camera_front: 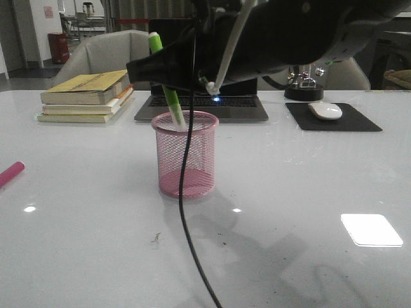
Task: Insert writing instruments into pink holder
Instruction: 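Carry the green marker over the pink holder and drop it in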
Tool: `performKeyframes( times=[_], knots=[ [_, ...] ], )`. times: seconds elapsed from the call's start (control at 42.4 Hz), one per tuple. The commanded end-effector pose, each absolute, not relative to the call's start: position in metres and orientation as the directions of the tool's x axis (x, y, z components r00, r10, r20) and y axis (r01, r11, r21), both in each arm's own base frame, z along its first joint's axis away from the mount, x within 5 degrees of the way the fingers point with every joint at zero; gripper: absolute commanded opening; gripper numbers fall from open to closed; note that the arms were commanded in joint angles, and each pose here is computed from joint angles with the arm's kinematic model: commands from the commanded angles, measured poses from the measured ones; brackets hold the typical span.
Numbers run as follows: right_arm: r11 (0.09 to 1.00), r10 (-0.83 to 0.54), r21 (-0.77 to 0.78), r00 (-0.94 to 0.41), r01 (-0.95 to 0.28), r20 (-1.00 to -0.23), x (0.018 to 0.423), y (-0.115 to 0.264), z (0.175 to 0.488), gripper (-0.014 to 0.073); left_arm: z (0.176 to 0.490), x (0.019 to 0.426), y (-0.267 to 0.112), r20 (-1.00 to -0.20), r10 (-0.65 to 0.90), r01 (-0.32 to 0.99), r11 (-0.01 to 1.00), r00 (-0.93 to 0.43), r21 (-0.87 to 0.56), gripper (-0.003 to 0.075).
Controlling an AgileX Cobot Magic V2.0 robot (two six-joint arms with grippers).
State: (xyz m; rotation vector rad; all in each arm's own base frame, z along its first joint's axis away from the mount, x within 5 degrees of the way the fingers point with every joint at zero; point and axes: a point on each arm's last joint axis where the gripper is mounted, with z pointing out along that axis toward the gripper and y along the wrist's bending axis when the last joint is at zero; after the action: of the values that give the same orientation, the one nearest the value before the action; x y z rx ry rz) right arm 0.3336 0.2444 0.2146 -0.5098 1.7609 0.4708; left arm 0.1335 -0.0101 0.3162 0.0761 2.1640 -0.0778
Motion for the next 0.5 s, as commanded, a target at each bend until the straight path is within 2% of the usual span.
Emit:
performKeyframes(
  times=[0.0,0.071,0.212,0.283,0.472],
  knots=[
    [0.824,-0.018,0.039,-0.094,-0.566,-0.995,0.337,0.244,0.242,0.0166,0.332,0.138,-0.011,-0.882,0.002,0.083,0.996,-0.471,-0.042,0.0328],
    [0.825,-0.03,0.039,-0.111,-0.564,-0.993,0.338,0.244,0.236,0.0202,0.332,0.138,-0.011,-0.882,0.002,0.083,0.996,-0.471,-0.042,0.0328],
    [0.825,-0.03,0.039,-0.113,-0.564,-0.993,0.338,0.243,0.237,0.0447,0.332,0.138,-0.011,-0.882,0.002,0.083,0.996,-0.471,-0.042,0.0328],
    [0.825,-0.029,0.039,-0.111,-0.563,-0.993,0.338,0.243,0.238,0.0521,0.332,0.138,-0.011,-0.882,0.002,0.083,0.996,-0.471,-0.042,0.0328],
    [0.824,-0.019,0.041,-0.099,-0.565,-0.995,0.332,0.239,0.258,0.0529,0.332,0.138,-0.011,-0.882,0.002,0.083,0.996,-0.471,-0.042,0.0328]
  ],
)
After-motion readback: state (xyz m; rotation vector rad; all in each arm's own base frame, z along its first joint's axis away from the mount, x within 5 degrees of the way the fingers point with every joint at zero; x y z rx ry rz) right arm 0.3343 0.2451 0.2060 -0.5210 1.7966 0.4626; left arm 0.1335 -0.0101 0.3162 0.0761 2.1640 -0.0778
